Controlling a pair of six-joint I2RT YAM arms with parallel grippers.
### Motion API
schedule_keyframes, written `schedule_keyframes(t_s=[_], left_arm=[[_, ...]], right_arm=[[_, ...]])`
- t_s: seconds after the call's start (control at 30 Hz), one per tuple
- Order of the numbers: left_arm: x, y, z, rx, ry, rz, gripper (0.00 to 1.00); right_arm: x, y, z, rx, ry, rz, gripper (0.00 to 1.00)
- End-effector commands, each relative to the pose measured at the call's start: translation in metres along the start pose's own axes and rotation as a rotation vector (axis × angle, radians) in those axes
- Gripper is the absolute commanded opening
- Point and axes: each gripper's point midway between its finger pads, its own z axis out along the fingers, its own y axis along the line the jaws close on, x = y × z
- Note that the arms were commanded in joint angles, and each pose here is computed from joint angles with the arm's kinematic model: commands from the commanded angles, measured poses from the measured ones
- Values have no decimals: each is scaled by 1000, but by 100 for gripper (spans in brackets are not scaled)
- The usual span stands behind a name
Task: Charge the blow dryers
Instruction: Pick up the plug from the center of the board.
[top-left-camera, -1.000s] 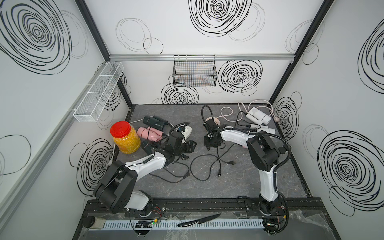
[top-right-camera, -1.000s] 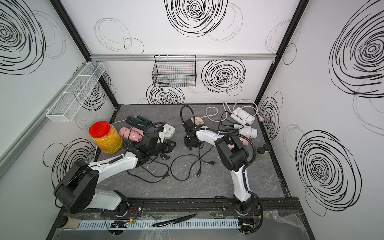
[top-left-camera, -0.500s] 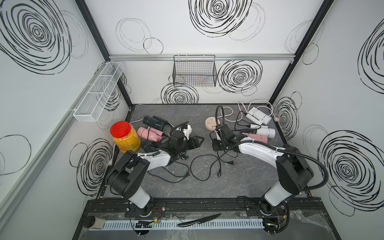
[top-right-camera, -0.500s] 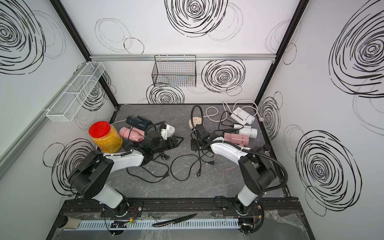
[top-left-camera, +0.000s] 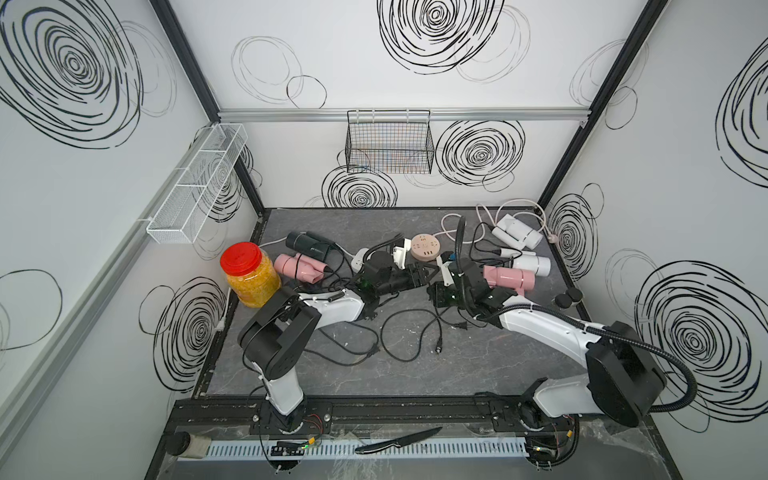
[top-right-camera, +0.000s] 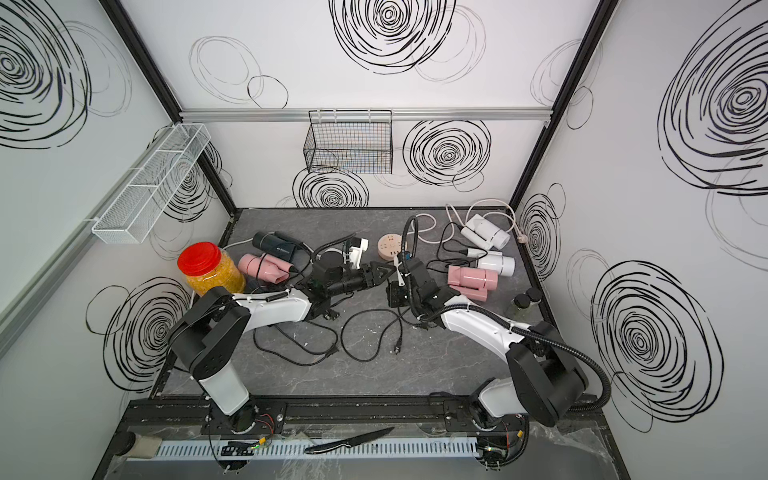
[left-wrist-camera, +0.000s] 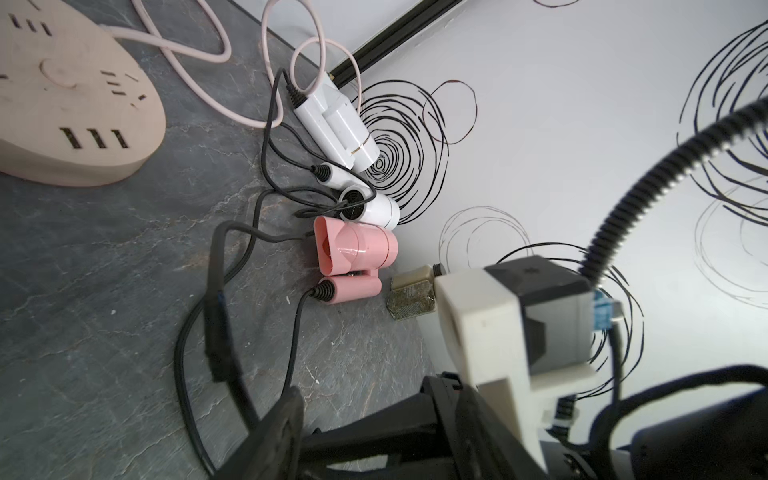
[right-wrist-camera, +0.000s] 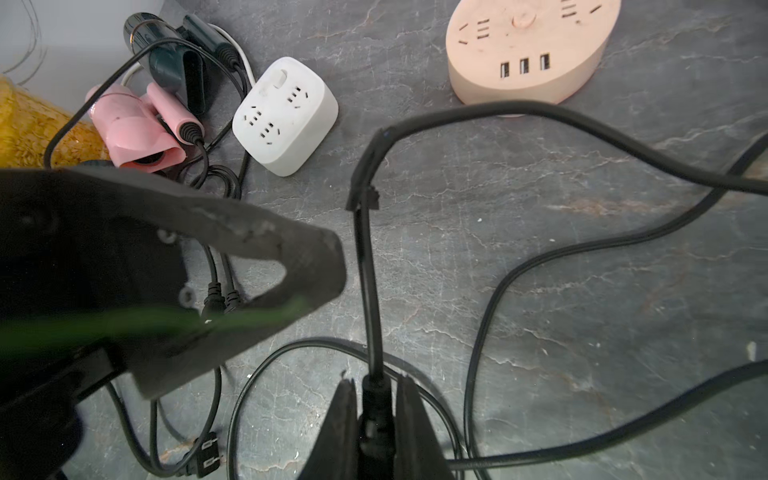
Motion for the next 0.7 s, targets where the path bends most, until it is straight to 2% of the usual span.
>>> schedule_keyframes(t_s=[0.0,0.1,0.3,0.4,0.67], left_arm=[[-5,9,5,-57,-21,2,61],[-4,18,6,-136,-17,40,61],[-4,16,18,-112,7,30,58],[-7,19,12,-159,1,50,62],[-12,24,-7,-304,5,122,67]], right_arm=[[-17,9,-10,-29,-73,-24,12],[-17,10,-12,-37,-75,-29,12],[-18,10,-15,-36,-92,-28,12],[-15,1,-15,5,-84,-24,11],[-13,-8,-14,40,-92,0,11]])
